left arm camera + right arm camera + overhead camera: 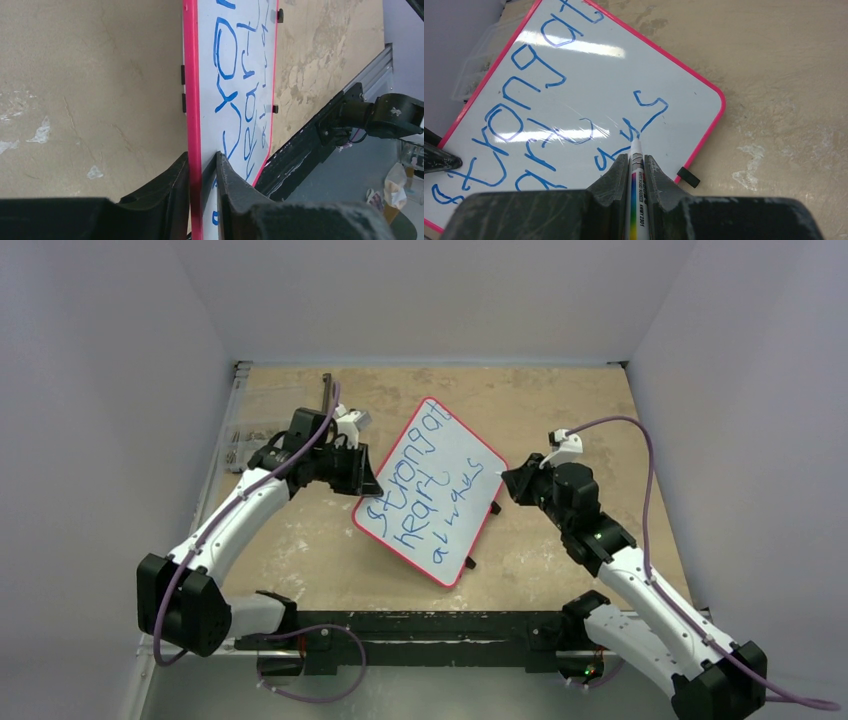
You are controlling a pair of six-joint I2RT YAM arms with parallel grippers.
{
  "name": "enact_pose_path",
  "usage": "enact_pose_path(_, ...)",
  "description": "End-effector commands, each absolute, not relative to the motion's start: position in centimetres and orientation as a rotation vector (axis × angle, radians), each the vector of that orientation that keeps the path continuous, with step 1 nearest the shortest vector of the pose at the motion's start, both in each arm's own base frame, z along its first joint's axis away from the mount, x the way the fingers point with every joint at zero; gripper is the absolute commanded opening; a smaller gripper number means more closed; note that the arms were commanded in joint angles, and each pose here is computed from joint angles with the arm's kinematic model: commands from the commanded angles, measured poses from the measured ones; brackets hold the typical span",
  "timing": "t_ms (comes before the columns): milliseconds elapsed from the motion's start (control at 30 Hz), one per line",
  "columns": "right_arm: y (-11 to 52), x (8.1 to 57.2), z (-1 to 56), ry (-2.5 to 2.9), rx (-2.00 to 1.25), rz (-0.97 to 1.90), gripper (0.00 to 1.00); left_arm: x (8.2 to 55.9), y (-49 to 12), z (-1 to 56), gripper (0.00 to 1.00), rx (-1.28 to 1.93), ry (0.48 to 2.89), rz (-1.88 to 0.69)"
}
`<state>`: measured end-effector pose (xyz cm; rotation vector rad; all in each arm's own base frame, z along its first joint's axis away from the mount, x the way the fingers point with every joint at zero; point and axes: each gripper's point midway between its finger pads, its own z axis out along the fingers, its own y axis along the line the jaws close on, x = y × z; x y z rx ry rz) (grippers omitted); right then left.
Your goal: Write a sentence on the whiteboard
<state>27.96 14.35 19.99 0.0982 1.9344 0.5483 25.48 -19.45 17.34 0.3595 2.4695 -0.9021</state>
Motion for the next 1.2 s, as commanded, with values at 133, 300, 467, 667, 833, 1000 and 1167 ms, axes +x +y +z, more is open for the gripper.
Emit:
enact_pose_path(133,14.4,28.2,19.8,1.93,0.085,0.542,0.0,26.4,-21.2,18.5,0.13,0.342,2.373,-1.025)
enact_pose_path(300,14.2,28.3,19.9,1.927,0.087,0.53,0.0,26.7,-22.3,18.4,0.1,0.339,2.353,-1.053)
enact_pose_path(467,13.7,28.3,20.2,1.918,0.094,0.504,0.0,27.1,-24.0,18.6,0.07,0.339,2.326,-1.092)
enact_pose_path(667,12.5,28.6,21.2,1.893,0.114,0.431,0.0,27.5,-26.6,19.1,0.07,0.365,2.307,-1.123)
enact_pose_path(833,11.8,29.0,22.3,1.867,0.129,0.388,0.0,28.4,-29.0,19.3,0.07,0.384,2.287,-1.156)
enact_pose_path(1000,10.7,29.2,23.8,1.837,0.151,0.333,0.0,29.4,-31.9,19.8,0.07,0.43,2.264,-1.189)
enact_pose_path(1167,9.1,29.0,25.9,1.79,0.19,0.269,0.0,30.3,-34.7,20.2,0.07,0.479,2.247,-1.214)
